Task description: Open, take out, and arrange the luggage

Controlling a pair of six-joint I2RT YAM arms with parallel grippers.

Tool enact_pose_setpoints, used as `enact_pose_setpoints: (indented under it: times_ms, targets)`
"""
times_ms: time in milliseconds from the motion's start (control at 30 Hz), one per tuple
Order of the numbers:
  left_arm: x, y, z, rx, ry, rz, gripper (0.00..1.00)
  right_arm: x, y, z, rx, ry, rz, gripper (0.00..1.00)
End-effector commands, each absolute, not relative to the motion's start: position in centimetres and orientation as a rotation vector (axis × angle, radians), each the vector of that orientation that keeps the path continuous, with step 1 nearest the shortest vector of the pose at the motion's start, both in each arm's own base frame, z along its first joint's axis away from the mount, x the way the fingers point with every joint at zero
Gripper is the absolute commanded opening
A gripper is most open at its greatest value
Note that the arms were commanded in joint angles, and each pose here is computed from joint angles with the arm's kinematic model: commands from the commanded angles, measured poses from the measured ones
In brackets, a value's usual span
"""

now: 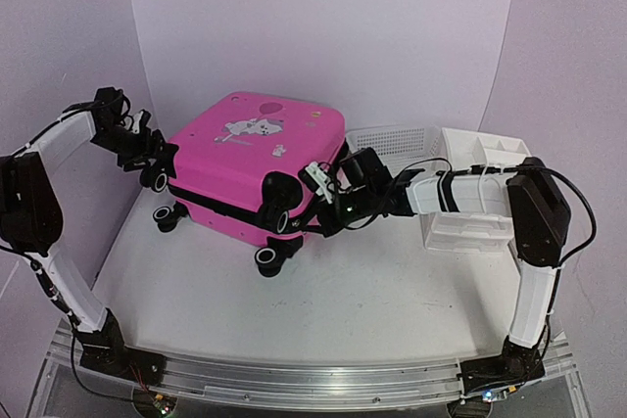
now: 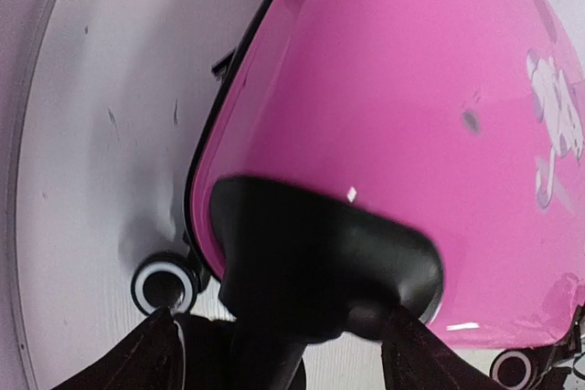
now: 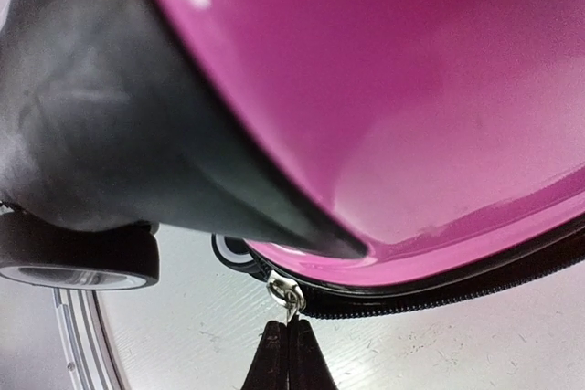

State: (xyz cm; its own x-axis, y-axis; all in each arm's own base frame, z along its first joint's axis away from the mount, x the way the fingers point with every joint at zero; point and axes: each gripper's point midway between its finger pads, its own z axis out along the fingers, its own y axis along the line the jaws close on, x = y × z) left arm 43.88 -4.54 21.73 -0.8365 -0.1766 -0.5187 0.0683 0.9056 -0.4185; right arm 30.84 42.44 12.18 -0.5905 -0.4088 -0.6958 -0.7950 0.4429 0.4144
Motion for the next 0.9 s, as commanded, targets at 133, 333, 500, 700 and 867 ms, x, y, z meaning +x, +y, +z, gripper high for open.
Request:
enact_pose_setpoints:
  times_ms: [133,333,500,700,867]
  targets:
    - [37.9,-8.9,17.3,-0.058,2.635,-0.871,0.59,31.6,44.4,16.8,-1.02,2.053,1.107,0.0]
    - [35.4,-9.3,17.6,-0.045,2.612,-0.899,0.33,32.1,44.9,17.0,-1.05,2.031,1.109,0.0]
    - [32.9,-9.7,18.8,-0.05,2.568,-0.922,0.13,32.4,44.7,16.7,-1.091,2.015,1.091,0.0]
    - [28.8,-11.5,20.4,-0.068,2.5,-1.063,0.11,32.6,44.7,16.7,-1.166,1.972,1.133,0.0]
    - [24.4,-12.4,18.4,-0.166,2.522,-1.092,0.12,34.8,43.5,15.4,-1.121,2.025,1.078,0.0]
